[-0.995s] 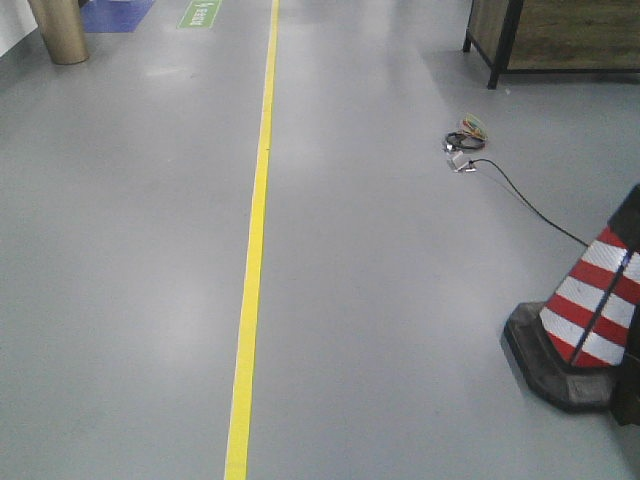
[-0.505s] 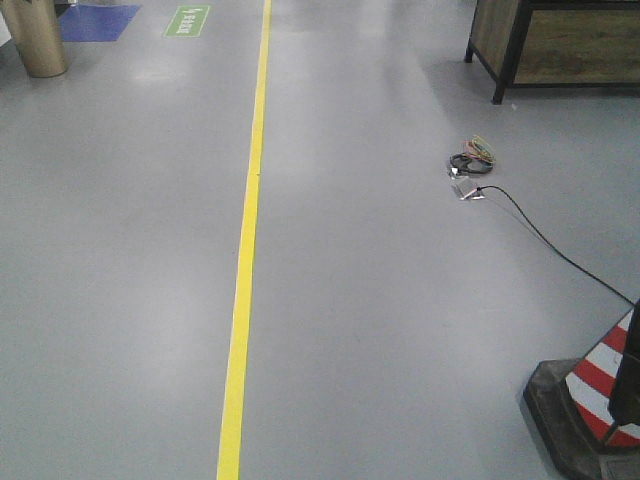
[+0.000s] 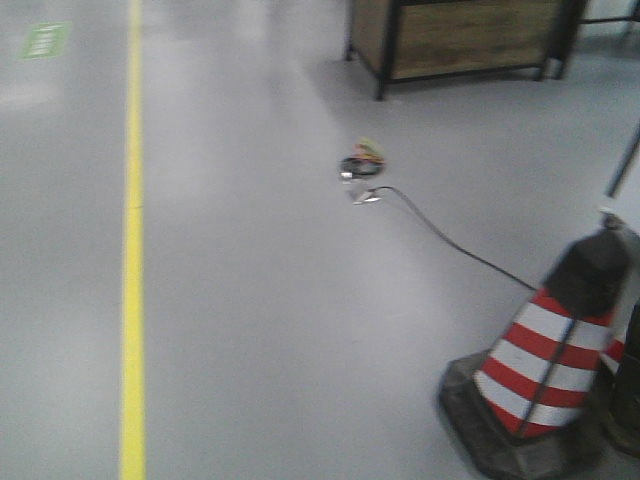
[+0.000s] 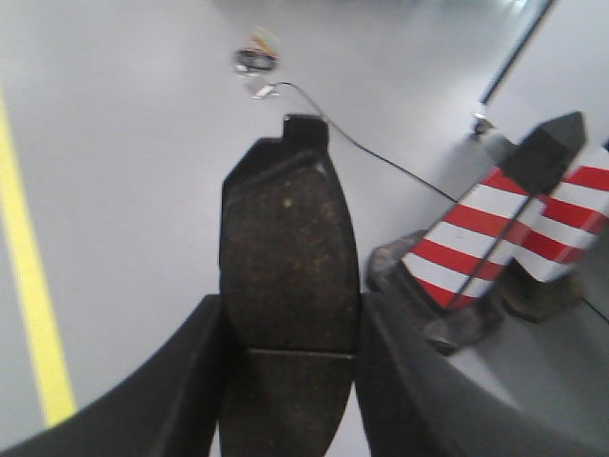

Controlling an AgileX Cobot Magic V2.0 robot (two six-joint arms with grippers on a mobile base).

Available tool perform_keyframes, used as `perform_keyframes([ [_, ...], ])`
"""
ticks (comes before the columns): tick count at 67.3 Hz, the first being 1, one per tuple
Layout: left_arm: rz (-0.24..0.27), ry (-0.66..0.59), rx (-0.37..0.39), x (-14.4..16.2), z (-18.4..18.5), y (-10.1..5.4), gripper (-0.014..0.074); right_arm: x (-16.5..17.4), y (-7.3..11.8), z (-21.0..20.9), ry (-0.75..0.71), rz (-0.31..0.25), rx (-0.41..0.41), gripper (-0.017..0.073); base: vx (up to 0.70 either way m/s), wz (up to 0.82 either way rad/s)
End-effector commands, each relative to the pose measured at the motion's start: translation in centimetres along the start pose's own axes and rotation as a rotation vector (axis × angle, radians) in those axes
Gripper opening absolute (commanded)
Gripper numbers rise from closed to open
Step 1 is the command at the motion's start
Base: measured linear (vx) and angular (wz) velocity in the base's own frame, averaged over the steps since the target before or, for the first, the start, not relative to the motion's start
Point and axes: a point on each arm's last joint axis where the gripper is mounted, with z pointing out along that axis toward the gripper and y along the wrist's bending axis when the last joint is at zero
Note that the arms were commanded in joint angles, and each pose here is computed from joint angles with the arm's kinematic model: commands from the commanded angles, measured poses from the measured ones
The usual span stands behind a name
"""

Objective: Move and align brake pads A on conveyor
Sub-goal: 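Drive along the yellow floor line past the striped cones, then approach and stop in front of the black conveyor belt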

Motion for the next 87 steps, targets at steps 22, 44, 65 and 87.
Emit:
perform_keyframes([
  [22,0.005,-0.095,0.046,-1.38,-0.39,-0.53,-0.0006,-1.86,0.22,-0.37,-0.124,-0.02,-0.019,-0.0007,0.2,-0.87],
  [44,0.005,-0.095,0.046,-1.38,-0.39,-0.53,-0.0006,-1.86,0.22,-0.37,-0.124,-0.02,-0.019,-0.0007,0.19,-0.87],
  [65,0.005,-0.095,0.046,-1.38,-0.39,-0.53,-0.0006,-1.86,0.22,-0.37,-0.124,-0.02,-0.019,-0.0007,0.18,-0.87],
  [87,0.005,-0.096,0.046,-1.39,-0.39,-0.53,-0.0006,-1.86,0.22,-0.37,-0.124,-0.02,-0.019,-0.0007,0.14,-0.92],
])
